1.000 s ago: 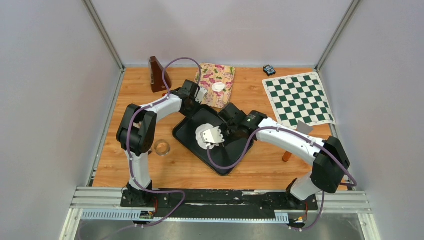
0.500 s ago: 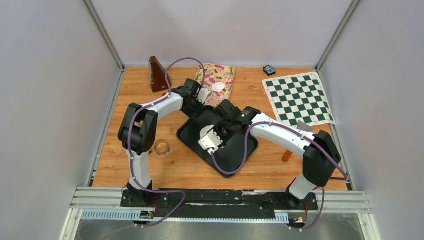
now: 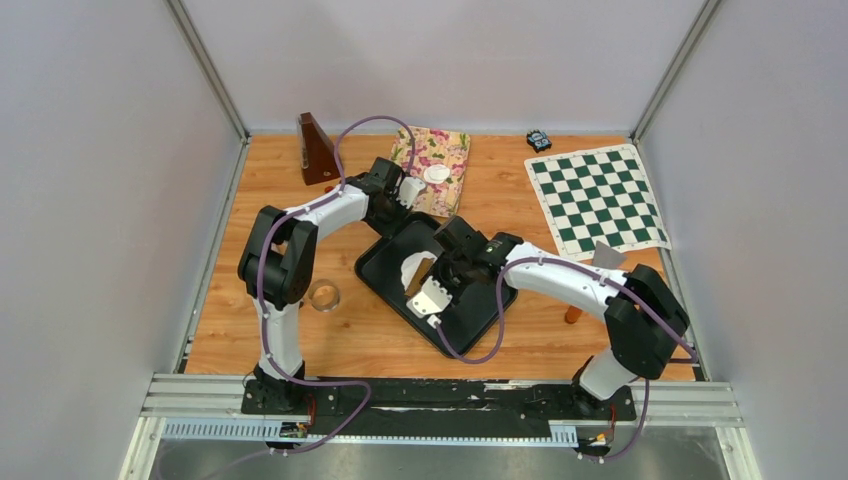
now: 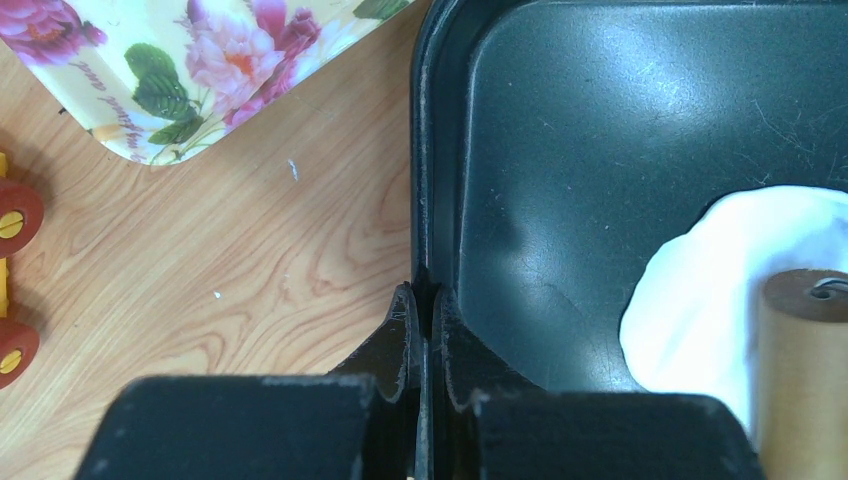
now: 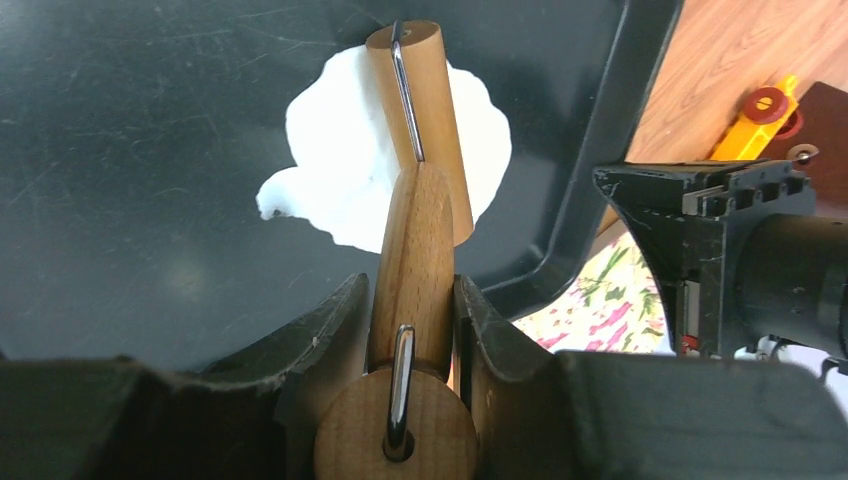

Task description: Roll out the dumpling wrappers from the dough

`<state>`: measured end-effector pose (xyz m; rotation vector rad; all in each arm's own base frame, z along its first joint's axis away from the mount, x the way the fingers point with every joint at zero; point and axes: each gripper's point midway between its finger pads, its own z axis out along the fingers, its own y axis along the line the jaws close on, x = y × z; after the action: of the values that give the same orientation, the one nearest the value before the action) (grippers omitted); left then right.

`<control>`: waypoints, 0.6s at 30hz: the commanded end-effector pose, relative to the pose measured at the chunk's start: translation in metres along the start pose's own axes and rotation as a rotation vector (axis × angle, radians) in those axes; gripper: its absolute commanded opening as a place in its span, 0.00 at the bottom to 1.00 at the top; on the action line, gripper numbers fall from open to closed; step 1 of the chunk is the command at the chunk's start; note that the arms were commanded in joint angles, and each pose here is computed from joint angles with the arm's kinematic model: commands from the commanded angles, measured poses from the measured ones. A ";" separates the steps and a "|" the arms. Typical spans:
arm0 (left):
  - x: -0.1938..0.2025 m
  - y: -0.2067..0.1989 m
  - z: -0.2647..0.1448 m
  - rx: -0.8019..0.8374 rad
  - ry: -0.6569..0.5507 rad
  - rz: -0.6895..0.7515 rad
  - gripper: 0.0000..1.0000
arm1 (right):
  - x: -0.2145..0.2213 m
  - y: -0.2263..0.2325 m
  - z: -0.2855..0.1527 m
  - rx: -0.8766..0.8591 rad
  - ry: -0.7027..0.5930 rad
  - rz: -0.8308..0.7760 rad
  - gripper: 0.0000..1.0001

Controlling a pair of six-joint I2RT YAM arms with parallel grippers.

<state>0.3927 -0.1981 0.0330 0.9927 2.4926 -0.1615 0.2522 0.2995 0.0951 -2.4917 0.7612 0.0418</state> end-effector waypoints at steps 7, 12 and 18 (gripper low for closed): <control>-0.005 -0.021 -0.001 0.077 -0.007 0.036 0.00 | -0.008 0.043 0.040 -0.117 -0.072 0.048 0.00; -0.006 -0.021 -0.004 0.077 -0.014 0.034 0.00 | -0.007 0.048 0.044 -0.136 -0.073 0.062 0.00; -0.008 -0.021 -0.009 0.076 -0.025 0.039 0.00 | -0.004 0.085 0.028 -0.218 -0.057 0.068 0.00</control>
<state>0.3925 -0.1983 0.0329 0.9939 2.4926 -0.1639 0.2607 0.3197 0.0886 -2.4051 0.7062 0.0344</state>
